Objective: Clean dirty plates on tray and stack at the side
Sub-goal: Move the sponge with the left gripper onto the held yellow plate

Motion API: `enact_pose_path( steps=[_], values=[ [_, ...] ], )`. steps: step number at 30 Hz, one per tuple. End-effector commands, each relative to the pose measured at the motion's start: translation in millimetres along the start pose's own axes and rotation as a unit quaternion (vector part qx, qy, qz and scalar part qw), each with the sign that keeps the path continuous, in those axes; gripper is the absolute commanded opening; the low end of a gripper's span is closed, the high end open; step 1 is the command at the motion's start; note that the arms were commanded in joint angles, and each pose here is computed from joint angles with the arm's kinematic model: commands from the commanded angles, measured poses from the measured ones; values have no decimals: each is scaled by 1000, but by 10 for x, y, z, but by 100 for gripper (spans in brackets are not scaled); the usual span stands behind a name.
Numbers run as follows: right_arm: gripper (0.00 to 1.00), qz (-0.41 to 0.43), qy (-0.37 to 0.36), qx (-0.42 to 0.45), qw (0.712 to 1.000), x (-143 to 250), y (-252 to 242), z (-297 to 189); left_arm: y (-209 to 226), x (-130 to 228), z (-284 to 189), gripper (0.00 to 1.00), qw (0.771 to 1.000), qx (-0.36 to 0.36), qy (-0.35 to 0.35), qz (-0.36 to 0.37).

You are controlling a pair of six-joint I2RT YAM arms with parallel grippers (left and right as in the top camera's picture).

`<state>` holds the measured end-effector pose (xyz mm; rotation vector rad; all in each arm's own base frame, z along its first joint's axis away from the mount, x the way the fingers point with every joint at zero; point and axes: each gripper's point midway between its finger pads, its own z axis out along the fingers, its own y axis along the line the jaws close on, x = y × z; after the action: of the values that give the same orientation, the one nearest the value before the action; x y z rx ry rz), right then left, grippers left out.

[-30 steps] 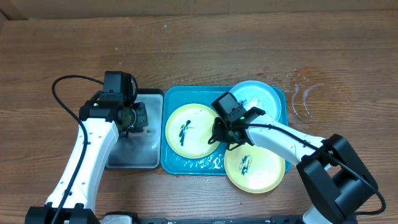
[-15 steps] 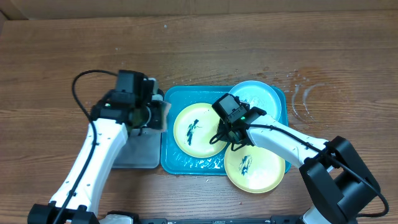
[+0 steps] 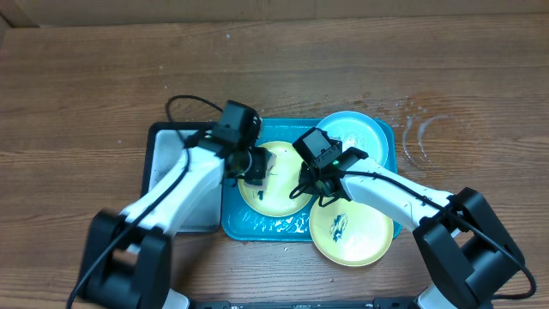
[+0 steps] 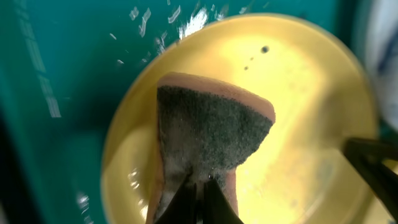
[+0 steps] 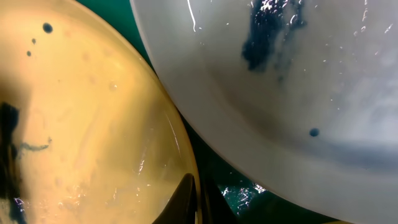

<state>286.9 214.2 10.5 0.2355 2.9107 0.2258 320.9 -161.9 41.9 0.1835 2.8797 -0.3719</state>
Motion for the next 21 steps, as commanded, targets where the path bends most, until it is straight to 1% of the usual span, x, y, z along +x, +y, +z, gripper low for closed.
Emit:
enact_pose_path(
  steps=[1, 4, 6, 9, 12, 15, 18, 21],
  values=[
    [4, -7, -4, -3, 1000, -19, 17, -17, -44, 106, 285, 4, 999, -2, 35, -40],
    [4, -7, -4, -3, 1000, -20, 17, -17, -56, 235, 474, 4, 996, 1, 67, -61],
    [4, -7, -5, -4, 1000, -22, 20, -17, -192, 334, 562, 4, 993, 39, 95, -62],
    [4, -7, -6, -5, 1000, -26, 24, -17, -526, 457, 605, 4, 983, 123, 130, -46],
    [4, -7, -6, -4, 1000, -25, 23, -17, -681, 468, 560, 4, 978, 157, 137, -26],
    [4, -7, -6, -4, 1000, -26, 23, -17, -881, 411, 471, 4, 967, 215, 138, -24],
    [4, -5, -6, -4, 1000, -25, 23, -17, -902, 293, 492, 4, 969, 217, 116, -30],
    [4, -5, -5, -4, 1000, -24, 22, -17, -721, 81, 568, 4, 981, 175, 72, -51]
  ],
)
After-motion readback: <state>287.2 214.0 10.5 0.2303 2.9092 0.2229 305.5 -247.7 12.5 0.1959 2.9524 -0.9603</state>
